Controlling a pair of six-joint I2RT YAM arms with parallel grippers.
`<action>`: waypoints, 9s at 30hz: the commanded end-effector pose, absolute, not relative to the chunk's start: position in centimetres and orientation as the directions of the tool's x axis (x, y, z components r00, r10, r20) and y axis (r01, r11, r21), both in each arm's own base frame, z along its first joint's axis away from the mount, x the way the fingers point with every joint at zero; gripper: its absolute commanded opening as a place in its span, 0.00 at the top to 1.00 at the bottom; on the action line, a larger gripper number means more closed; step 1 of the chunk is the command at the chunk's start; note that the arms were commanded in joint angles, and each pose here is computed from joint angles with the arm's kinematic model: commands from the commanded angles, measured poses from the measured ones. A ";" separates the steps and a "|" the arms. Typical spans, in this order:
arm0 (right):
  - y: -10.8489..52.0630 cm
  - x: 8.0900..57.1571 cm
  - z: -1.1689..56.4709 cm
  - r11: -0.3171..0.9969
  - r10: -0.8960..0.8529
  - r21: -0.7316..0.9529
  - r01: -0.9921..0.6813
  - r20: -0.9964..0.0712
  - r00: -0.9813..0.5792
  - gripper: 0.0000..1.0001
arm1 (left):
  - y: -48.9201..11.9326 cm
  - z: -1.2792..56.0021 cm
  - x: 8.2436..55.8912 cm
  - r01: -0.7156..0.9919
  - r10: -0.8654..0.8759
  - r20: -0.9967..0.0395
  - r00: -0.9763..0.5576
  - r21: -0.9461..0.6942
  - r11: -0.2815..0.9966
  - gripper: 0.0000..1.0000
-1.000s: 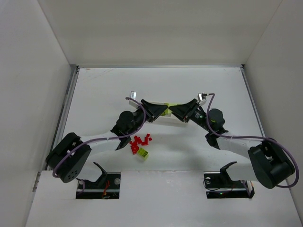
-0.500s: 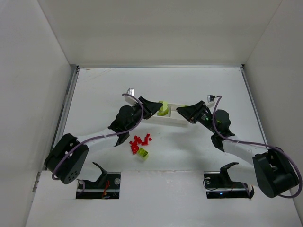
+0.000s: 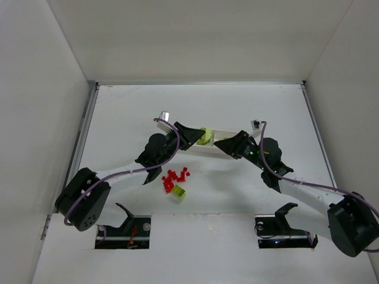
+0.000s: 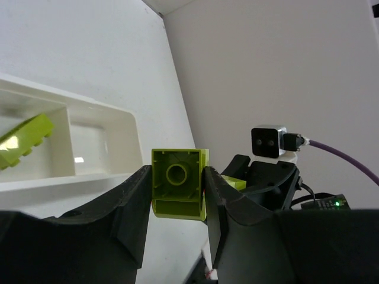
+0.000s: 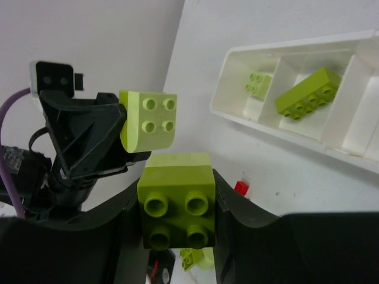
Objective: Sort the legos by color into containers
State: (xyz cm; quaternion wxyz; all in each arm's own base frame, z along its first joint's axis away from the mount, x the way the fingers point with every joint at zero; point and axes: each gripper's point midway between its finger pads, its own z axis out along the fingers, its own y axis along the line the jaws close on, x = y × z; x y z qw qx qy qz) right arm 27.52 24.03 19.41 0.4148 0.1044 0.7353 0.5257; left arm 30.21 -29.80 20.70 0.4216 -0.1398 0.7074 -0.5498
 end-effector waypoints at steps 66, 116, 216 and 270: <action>27.3 27.0 23.6 0.320 0.604 0.864 -0.388 -0.502 -0.619 0.66 | -33.6 27.4 25.1 0.320 -0.605 -0.180 -0.776 -0.938 -0.131 0.85; 26.2 25.7 24.8 0.301 0.624 0.866 -0.400 -0.496 -0.604 0.52 | -32.4 30.1 23.5 0.370 -0.620 -0.165 -0.767 -0.904 -0.216 0.85; 26.1 23.4 15.2 0.748 0.373 0.608 -0.267 -0.718 -0.588 0.18 | -25.9 25.7 25.7 0.335 -0.723 -0.181 -0.667 -0.939 -0.074 0.85; 25.8 26.1 25.4 0.258 0.596 0.847 -0.466 -0.519 -0.613 0.68 | -22.5 25.6 24.4 0.378 -0.749 -0.201 -0.631 -0.923 -0.070 0.86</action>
